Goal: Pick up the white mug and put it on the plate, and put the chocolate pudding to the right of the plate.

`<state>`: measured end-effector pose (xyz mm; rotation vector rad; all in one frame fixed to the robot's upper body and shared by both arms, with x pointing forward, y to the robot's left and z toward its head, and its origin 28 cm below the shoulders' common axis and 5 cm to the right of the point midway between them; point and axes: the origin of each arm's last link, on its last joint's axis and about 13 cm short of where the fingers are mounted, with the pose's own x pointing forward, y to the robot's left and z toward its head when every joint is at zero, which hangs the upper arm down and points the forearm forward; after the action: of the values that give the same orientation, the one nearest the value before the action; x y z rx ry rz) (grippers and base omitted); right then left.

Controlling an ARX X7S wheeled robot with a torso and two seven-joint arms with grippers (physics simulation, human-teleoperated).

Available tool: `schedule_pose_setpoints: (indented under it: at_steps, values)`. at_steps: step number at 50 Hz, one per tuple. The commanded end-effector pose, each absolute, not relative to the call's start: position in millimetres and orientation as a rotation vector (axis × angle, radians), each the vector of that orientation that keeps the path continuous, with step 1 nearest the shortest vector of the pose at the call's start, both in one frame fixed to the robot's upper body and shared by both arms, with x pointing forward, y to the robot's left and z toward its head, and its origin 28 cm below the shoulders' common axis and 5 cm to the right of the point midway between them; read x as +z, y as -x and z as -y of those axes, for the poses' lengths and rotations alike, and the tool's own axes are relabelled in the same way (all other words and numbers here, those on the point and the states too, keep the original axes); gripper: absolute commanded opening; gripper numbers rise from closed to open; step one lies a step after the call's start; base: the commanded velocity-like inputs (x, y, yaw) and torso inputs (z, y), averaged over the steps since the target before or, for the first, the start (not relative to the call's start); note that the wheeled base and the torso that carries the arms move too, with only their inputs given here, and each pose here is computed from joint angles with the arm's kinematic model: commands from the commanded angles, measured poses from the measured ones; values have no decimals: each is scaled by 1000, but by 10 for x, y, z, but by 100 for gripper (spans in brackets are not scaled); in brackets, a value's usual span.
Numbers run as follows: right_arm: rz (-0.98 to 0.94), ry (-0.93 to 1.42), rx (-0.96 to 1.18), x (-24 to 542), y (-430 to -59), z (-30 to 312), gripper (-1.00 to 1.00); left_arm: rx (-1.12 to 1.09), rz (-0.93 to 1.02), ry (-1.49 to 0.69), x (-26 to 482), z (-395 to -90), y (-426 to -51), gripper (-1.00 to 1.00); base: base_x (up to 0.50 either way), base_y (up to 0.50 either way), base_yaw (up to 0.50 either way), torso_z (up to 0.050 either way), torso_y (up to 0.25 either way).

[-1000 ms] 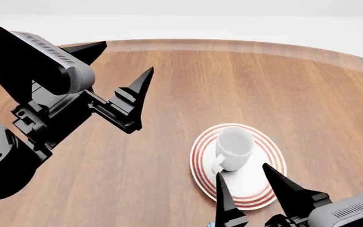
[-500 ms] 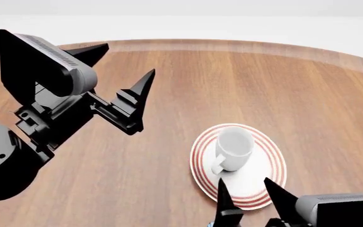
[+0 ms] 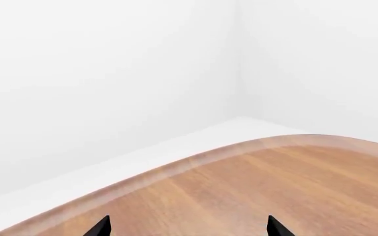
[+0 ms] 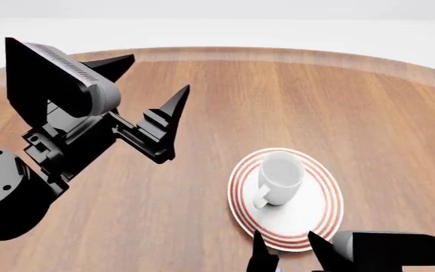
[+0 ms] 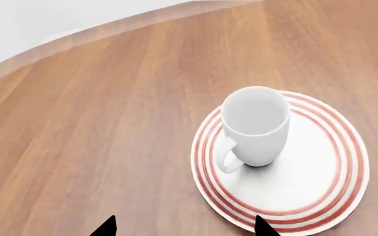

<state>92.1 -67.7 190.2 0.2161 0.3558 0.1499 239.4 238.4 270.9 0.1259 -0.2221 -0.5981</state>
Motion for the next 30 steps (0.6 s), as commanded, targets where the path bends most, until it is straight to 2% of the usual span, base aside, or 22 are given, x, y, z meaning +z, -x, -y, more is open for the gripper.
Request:
schedule_pose_setpoints:
  at_steps: [1, 14, 30]
  values:
    - [-381, -216, 187, 1908, -910, 578, 100, -637, 249, -137, 2746, -2332, -2390, 100, 0, 0, 0, 0, 0]
    - [-425, -227, 200, 1849, -863, 453, 100, -638, 246, -134, 2734, -2334, -2390, 100, 0, 0, 0, 0, 0]
    - [-474, -239, 66, 1752, -870, 408, 100, -638, 243, -127, 2719, -2344, -2385, 100, 0, 0, 0, 0, 0]
